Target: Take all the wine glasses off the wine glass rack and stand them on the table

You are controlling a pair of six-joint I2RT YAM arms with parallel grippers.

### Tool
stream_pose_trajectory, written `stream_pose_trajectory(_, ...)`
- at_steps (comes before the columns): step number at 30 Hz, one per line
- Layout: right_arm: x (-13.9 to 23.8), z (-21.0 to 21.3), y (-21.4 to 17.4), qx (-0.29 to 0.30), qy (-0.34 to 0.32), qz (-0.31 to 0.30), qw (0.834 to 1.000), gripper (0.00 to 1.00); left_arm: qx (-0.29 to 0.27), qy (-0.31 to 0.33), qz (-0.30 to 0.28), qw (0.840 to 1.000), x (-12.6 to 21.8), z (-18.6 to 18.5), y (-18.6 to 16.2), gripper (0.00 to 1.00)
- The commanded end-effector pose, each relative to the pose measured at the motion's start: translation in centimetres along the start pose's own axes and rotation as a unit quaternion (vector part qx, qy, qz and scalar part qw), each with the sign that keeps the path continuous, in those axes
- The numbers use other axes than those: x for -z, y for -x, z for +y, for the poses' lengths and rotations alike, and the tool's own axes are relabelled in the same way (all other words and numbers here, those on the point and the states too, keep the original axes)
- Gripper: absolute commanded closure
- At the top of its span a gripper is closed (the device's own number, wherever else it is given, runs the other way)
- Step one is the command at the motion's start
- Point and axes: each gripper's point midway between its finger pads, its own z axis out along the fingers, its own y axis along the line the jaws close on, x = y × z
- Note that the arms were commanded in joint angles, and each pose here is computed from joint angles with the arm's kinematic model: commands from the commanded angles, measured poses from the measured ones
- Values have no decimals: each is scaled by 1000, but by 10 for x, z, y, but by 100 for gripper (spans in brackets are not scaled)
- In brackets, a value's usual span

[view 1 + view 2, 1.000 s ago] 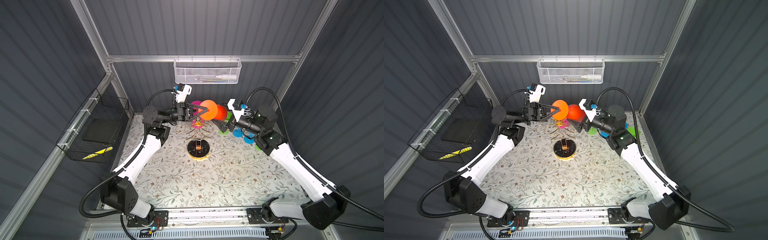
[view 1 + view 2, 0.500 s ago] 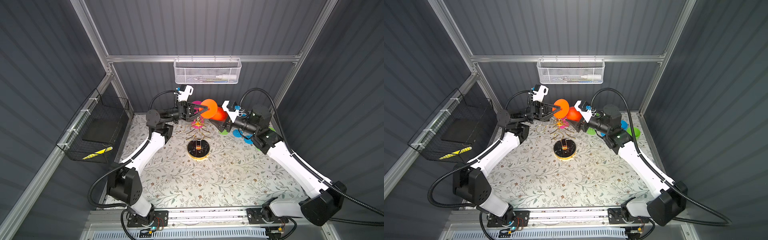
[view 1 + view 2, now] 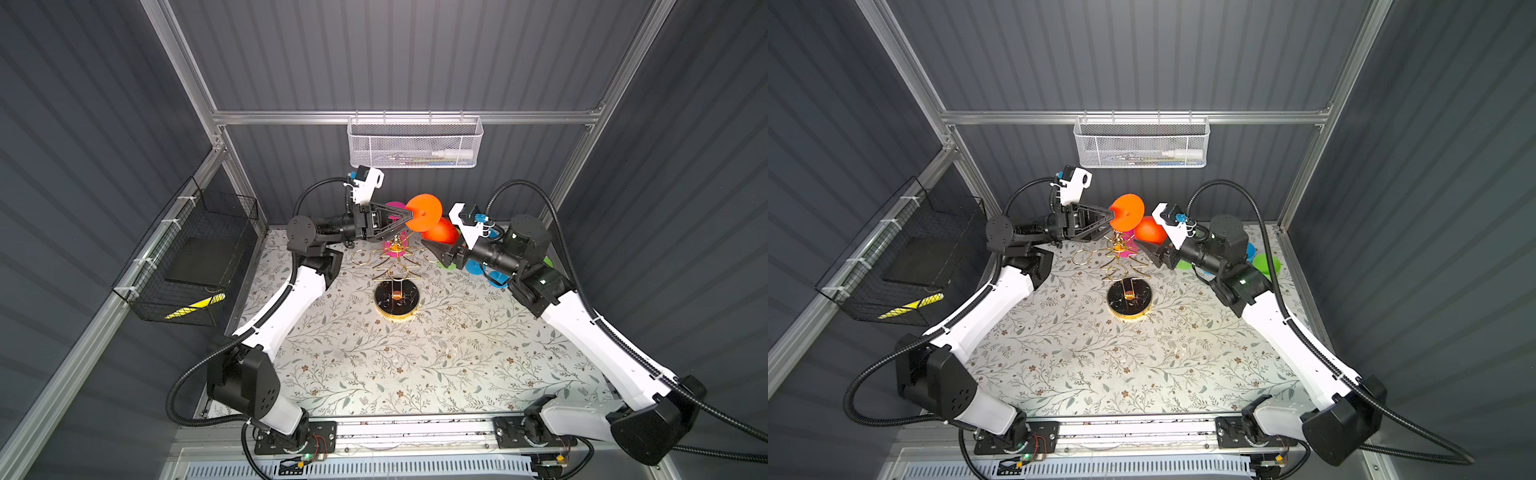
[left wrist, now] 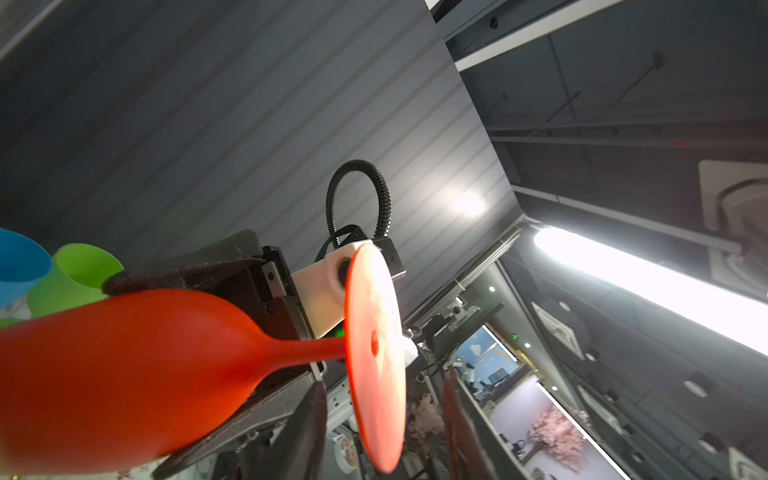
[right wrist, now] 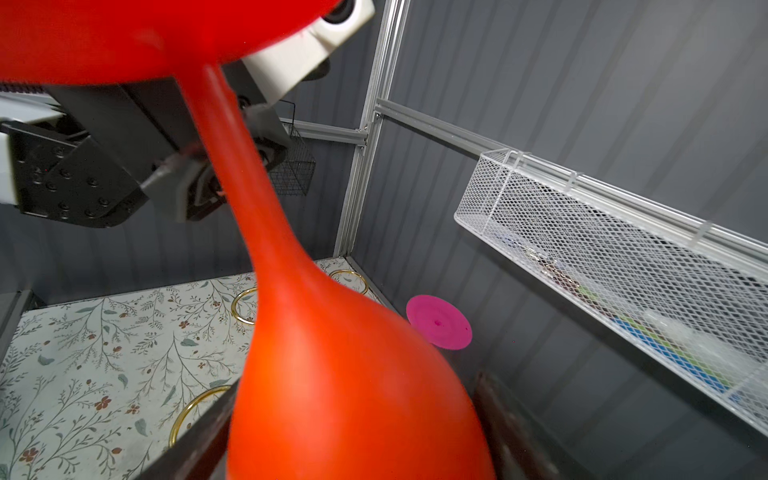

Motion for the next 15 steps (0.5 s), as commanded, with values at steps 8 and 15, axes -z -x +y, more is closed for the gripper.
stream_pose_trajectory(8,26,12,-9,-115,-3,68,991,41,-220,249,-14,943,34,33,-11,37)
stream_pose_trajectory(15,36,26,-13,-161,17,130,978,44,-448,347,-48,823,71,49,-9,39)
